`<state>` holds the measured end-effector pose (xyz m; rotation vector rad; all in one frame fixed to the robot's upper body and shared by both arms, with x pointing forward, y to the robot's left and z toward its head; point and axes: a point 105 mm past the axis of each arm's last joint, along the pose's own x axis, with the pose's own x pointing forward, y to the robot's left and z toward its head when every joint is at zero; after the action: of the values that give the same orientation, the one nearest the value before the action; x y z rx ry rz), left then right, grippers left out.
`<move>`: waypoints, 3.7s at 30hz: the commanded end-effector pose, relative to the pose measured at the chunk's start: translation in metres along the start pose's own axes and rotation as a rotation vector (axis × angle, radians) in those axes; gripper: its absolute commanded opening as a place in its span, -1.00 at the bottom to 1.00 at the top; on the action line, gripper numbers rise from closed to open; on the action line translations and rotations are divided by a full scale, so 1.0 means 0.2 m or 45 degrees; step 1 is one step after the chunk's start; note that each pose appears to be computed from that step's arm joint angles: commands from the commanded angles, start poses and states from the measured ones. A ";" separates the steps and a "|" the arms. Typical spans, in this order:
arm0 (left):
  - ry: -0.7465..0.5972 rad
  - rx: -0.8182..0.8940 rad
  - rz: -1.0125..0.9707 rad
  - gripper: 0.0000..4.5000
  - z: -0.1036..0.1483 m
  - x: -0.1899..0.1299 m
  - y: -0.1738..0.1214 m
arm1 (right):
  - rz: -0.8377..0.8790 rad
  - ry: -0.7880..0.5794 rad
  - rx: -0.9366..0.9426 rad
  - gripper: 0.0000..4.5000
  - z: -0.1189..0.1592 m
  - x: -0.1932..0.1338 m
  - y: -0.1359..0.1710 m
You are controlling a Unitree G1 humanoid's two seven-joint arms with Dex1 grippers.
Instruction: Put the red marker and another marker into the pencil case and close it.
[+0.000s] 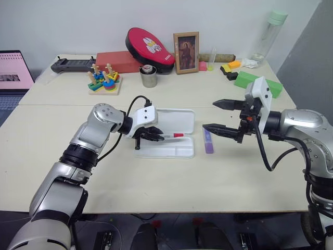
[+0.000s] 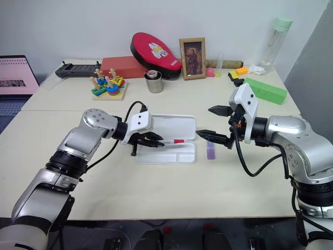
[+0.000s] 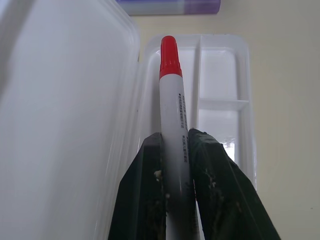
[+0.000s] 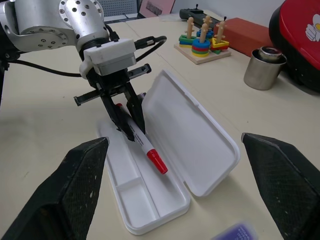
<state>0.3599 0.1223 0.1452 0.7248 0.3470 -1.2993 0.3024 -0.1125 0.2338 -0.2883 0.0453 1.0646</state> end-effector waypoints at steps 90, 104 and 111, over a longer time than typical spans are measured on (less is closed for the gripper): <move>-0.457 -0.512 0.493 1.00 -0.12 -0.50 -0.38 | 0.039 0.658 -0.220 -0.52 -0.35 0.06 0.04; -0.339 -0.651 0.677 1.00 -0.26 -0.67 -0.53 | 0.404 0.495 -0.397 -0.52 -0.20 0.63 0.29; -0.356 -0.668 0.678 1.00 -0.24 -0.64 -0.54 | 0.428 0.535 -0.393 -0.52 -0.26 0.71 0.31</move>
<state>0.2321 0.2421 0.1495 0.1507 0.2562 -0.7427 0.3242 0.0181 0.1368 -0.7836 0.3586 1.3137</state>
